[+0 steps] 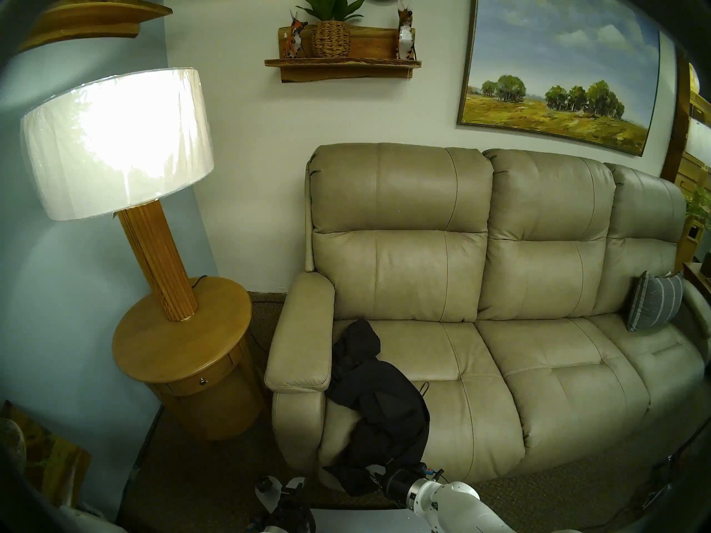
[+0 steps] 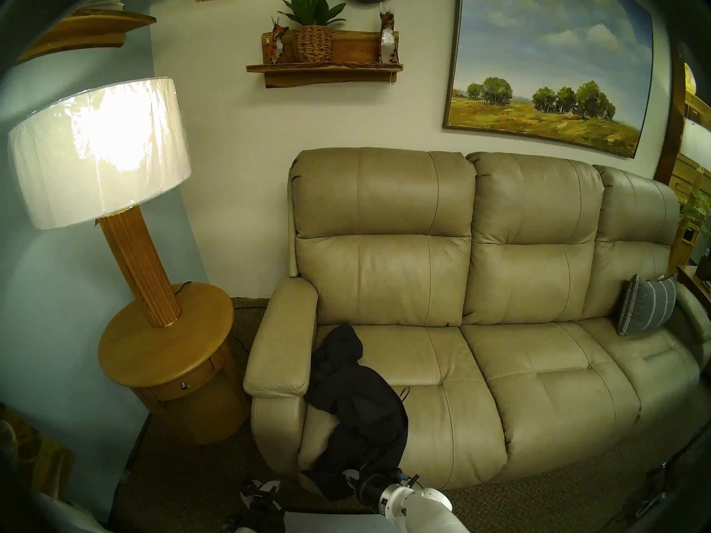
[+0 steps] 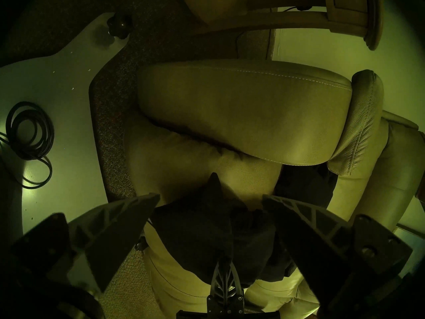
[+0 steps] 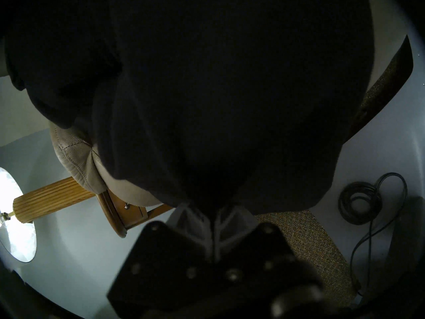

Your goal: Drape jacket on sofa arm

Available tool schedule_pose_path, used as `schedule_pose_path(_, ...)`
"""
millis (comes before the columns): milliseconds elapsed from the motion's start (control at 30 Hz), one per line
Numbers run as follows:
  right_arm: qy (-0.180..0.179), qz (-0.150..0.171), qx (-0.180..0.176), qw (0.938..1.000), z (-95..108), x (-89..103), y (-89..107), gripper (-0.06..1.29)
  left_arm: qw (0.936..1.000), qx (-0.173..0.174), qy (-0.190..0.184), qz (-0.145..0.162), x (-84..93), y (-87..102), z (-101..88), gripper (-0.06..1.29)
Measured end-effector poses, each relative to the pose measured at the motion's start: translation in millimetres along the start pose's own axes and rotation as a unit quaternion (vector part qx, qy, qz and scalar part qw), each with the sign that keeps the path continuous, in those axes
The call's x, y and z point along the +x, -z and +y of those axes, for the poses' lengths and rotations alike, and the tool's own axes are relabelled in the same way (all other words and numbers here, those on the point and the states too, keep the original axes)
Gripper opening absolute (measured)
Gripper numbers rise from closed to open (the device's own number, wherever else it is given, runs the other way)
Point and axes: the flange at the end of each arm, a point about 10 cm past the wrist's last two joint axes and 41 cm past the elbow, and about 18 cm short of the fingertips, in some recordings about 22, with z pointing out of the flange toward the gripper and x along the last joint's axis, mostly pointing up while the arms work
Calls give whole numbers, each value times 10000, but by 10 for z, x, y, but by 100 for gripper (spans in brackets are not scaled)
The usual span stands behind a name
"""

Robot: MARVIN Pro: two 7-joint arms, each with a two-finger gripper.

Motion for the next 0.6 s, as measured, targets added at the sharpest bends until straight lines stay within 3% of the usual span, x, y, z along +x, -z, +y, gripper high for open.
schedule_pose_path(300, 209, -228, 422, 9986, -302, -79, -158, -3, 9997, -168, -48, 158, 29, 37, -7, 123)
schedule_pose_path(600, 658, -664, 998, 9906, -819, -170, -358, -3, 9990, -347, -114, 245, 39, 62, 8, 123)
